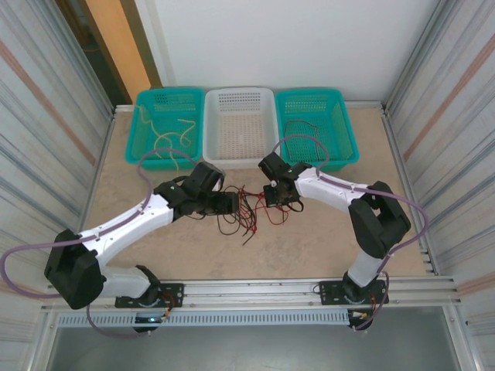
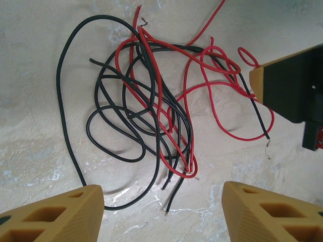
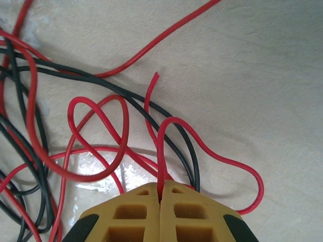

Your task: Untangle the cables

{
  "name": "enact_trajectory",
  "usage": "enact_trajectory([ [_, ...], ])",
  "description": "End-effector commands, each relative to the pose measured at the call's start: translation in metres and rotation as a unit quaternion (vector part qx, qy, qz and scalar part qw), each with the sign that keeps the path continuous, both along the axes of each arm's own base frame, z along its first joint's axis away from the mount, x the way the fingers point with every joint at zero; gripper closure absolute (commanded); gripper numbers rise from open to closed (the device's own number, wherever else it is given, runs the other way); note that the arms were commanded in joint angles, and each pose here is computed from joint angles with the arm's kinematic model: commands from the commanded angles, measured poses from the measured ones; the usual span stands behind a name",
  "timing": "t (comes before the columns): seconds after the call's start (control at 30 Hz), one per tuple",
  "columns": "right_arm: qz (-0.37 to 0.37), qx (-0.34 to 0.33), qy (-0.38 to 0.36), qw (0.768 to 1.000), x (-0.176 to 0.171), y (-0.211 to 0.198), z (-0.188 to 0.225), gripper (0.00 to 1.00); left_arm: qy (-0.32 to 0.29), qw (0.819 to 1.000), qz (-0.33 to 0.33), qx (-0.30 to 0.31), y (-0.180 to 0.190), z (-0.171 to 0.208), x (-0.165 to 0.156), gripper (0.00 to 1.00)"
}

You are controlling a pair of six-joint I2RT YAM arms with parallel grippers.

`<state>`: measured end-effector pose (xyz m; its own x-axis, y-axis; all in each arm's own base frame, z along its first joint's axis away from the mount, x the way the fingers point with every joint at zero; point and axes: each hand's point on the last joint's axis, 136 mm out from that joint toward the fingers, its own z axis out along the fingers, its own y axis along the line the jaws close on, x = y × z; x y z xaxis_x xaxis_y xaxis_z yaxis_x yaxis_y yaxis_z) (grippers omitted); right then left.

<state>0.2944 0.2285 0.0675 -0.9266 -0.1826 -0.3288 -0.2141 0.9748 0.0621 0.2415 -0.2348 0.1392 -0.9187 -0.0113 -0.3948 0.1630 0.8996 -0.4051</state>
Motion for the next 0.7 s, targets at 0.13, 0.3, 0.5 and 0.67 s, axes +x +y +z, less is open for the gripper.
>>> enact_trajectory([
  [0.13,0.017,0.071,-0.109,0.991,-0.033,0.003,0.121,1.0,-0.072,0.995,-0.026,-0.057,-0.019,0.051,0.013,0.37],
  [0.3,0.028,0.21,-0.139,0.967,-0.053,0.018,0.187,1.0,-0.113,0.983,-0.072,-0.127,-0.052,0.08,0.009,0.29],
  [0.5,0.046,0.284,-0.169,0.943,-0.061,0.027,0.241,1.0,-0.119,0.98,-0.083,-0.139,-0.065,0.088,0.01,0.17],
  [0.67,0.056,0.306,-0.168,0.935,-0.068,0.03,0.253,1.0,-0.137,0.977,-0.071,-0.145,-0.062,0.093,0.012,0.16],
])
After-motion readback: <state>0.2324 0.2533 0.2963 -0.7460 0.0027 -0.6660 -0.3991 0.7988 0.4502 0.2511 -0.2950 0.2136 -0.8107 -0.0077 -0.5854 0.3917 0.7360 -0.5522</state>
